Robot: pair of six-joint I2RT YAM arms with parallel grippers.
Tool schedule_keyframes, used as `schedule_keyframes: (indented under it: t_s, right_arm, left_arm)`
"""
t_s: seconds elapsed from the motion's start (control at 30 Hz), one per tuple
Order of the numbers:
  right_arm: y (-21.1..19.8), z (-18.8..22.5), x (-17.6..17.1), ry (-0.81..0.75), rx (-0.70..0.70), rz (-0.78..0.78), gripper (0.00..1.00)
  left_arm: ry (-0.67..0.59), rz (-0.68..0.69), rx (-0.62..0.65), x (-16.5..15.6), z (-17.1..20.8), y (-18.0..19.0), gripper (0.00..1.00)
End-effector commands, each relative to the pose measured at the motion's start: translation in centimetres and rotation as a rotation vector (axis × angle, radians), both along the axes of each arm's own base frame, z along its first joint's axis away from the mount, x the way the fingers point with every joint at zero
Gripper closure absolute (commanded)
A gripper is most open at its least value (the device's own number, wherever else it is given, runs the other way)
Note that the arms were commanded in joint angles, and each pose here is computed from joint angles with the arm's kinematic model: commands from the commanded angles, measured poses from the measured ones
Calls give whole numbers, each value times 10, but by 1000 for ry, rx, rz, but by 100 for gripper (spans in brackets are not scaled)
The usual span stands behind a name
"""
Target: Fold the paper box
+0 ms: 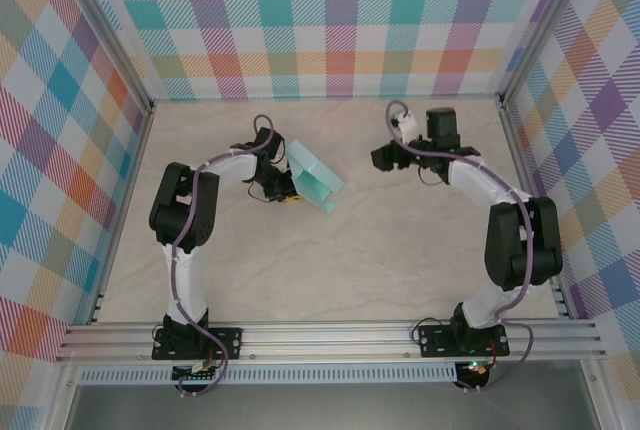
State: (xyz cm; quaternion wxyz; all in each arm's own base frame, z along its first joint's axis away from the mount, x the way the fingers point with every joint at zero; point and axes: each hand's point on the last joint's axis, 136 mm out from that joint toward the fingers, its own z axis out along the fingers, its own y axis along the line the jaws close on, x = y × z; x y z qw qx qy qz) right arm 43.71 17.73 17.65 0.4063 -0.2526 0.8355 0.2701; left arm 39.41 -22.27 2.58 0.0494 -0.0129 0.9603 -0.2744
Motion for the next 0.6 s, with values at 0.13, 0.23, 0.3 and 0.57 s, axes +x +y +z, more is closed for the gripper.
schedule_keyframes:
  t_s: [0.13,0.23,0.3,0.57]
  right_arm:
    - [29,-19,2,240,143,48,28]
    - [50,-39,3,298,110,102,34]
    - [66,-52,3,323,87,134,38]
    - [114,-80,-7,369,51,222,48]
  left_arm:
    - [23,-15,-6,-4,5,-2,80]
    - [16,0,-48,-3,11,-7,80]
    - [18,6,-66,-2,12,-10,80]
    - [29,38,-128,2,25,-19,80]
